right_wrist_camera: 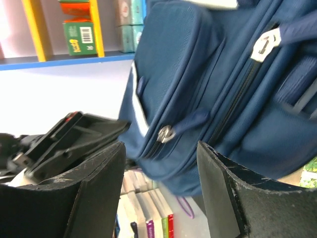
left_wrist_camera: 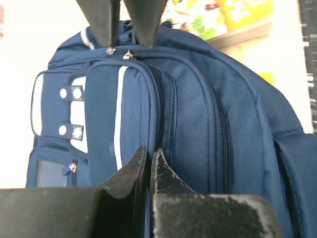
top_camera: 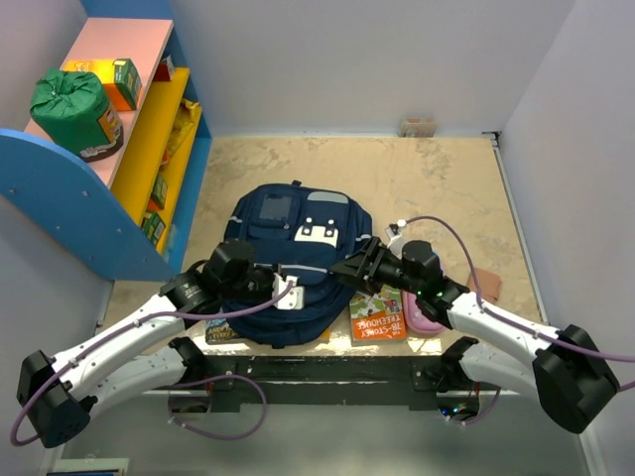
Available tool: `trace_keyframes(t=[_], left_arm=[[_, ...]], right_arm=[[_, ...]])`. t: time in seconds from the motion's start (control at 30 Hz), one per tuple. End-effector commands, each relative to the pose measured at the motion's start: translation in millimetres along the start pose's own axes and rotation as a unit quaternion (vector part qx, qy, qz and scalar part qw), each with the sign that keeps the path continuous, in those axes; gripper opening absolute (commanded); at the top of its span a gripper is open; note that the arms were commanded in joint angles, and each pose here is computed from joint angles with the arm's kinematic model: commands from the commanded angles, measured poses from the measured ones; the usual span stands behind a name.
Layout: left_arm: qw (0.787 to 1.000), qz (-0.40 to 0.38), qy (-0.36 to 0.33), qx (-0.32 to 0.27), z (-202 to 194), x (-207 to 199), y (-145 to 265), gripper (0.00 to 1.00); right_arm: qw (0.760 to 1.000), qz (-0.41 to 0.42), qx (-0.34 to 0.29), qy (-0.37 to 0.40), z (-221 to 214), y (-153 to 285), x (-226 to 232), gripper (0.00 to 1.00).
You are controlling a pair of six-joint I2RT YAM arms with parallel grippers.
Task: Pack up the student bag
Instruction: Unzip the student bag at the center of the board.
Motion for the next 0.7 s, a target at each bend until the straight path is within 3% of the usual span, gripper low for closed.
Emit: trace_keyframes(t=[0.0,0.2,0.43,0.53,0.67], left_arm=[[0.996,0.073,-0.037,-0.033,11.0,21.0,-2.0,0.0],[0.997,0.066,-0.029,-0.039,10.3,18.7,-3.3,0.0],[0.998,0.044,-0.02,-0.043,13.5,14.1,-2.8,0.0],[0.998,0.03,-0.016,-0.047,13.8,10.8,-4.2,0.0],[0.998,0.018,-0.013,-0.051,13.4,7.9,-5.3,0.0]], right_arm=[[1.0,0.008,0.004,-0.02,4.4,5.9,10.8,0.63],[0.998,0.019,0.003,-0.058,2.3,-6.1,0.3,0.62],[0.993,0.041,-0.043,-0.103,14.7,-19.7,-0.7,0.58],[0.989,0.049,-0.066,-0.119,22.1,-22.6,2.7,0.53],[0.988,0.038,-0.079,-0.13,27.3,-29.7,-0.5,0.4]])
Point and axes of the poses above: each gripper's point midway between its finger pads, its own y axis back along the fingers, its own x axis along the line the jaws close on, z = x × y, the point moved 7 cm from there along y, back along the fingers, and after that the axes turned 12 degrees about y, right-handed, at the moved point
